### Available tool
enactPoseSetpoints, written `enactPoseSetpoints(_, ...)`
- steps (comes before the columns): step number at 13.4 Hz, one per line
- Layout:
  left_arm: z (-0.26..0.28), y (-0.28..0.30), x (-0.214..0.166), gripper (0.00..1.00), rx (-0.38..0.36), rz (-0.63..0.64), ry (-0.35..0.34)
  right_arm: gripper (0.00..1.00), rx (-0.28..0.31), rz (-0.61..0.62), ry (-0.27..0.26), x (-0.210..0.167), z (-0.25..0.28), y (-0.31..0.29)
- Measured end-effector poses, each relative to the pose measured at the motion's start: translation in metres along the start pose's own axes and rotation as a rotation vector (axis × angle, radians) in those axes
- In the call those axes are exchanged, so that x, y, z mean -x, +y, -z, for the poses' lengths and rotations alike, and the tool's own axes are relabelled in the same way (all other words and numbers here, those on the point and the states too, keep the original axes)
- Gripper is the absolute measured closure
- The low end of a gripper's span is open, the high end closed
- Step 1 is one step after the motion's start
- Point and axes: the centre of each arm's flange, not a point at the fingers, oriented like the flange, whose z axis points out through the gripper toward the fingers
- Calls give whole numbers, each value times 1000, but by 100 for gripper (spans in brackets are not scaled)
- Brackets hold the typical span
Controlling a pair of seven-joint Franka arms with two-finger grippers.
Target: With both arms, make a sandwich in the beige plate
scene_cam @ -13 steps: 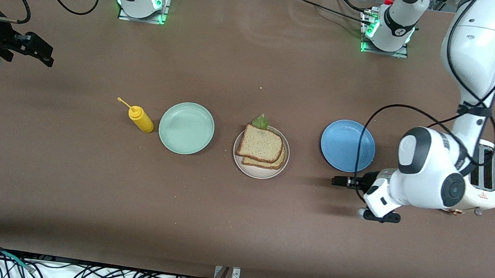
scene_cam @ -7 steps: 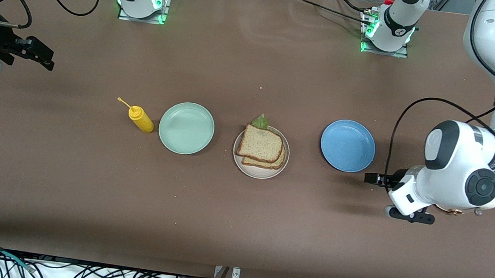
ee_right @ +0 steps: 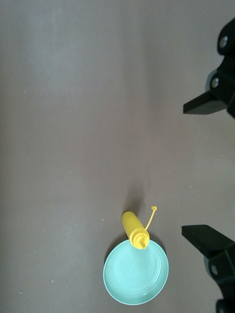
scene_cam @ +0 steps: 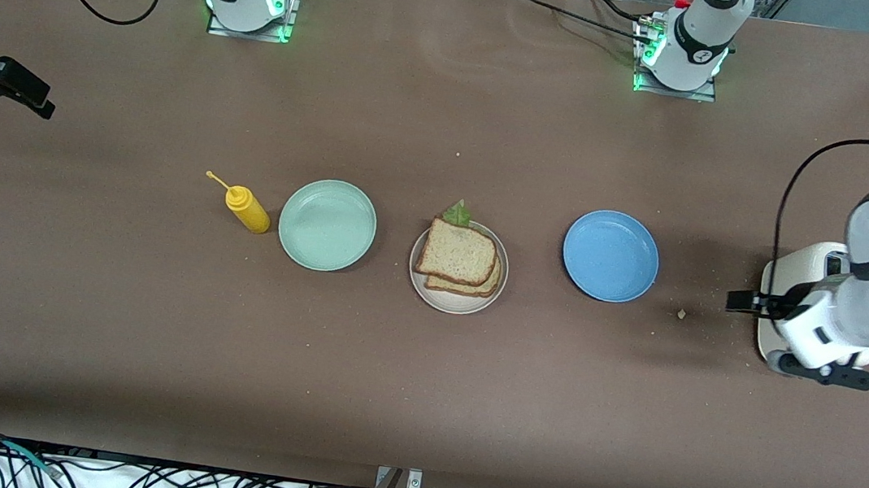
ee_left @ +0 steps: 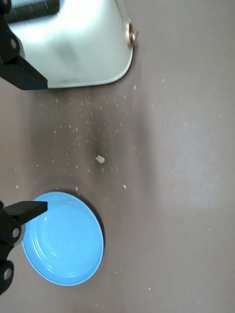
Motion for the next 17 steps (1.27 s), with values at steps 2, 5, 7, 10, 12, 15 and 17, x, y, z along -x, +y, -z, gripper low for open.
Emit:
enactPoseSetpoints(2, 20, -5, 13, 0, -5, 1, -2, 0, -1, 5, 2, 0, 1, -3)
enactPoseSetpoints(5, 50, 1, 31, 0, -10, -4, -1, 0, -2, 20, -1, 1, 1, -12)
enactPoseSetpoints(7, 76, 6, 46, 0, -17, -7, 19, 0, -2, 40, 2, 1, 2, -23)
enactPoseSetpoints(10, 110, 15, 76, 0, -26, -12, 35, 0, -2, 45, 1, 2, 3, -26)
enactPoseSetpoints(12, 123, 20, 97, 0, -34, 2, 35, 0, -2, 44, 2, 2, 3, -25)
enactPoseSetpoints(15, 151, 28, 133, 0, -32, 9, 17, 0, -2, 35, 1, 1, 3, -19)
enactPoseSetpoints(17, 172, 37, 157, 0, -37, 7, 18, 0, -2, 34, 1, 1, 3, -19)
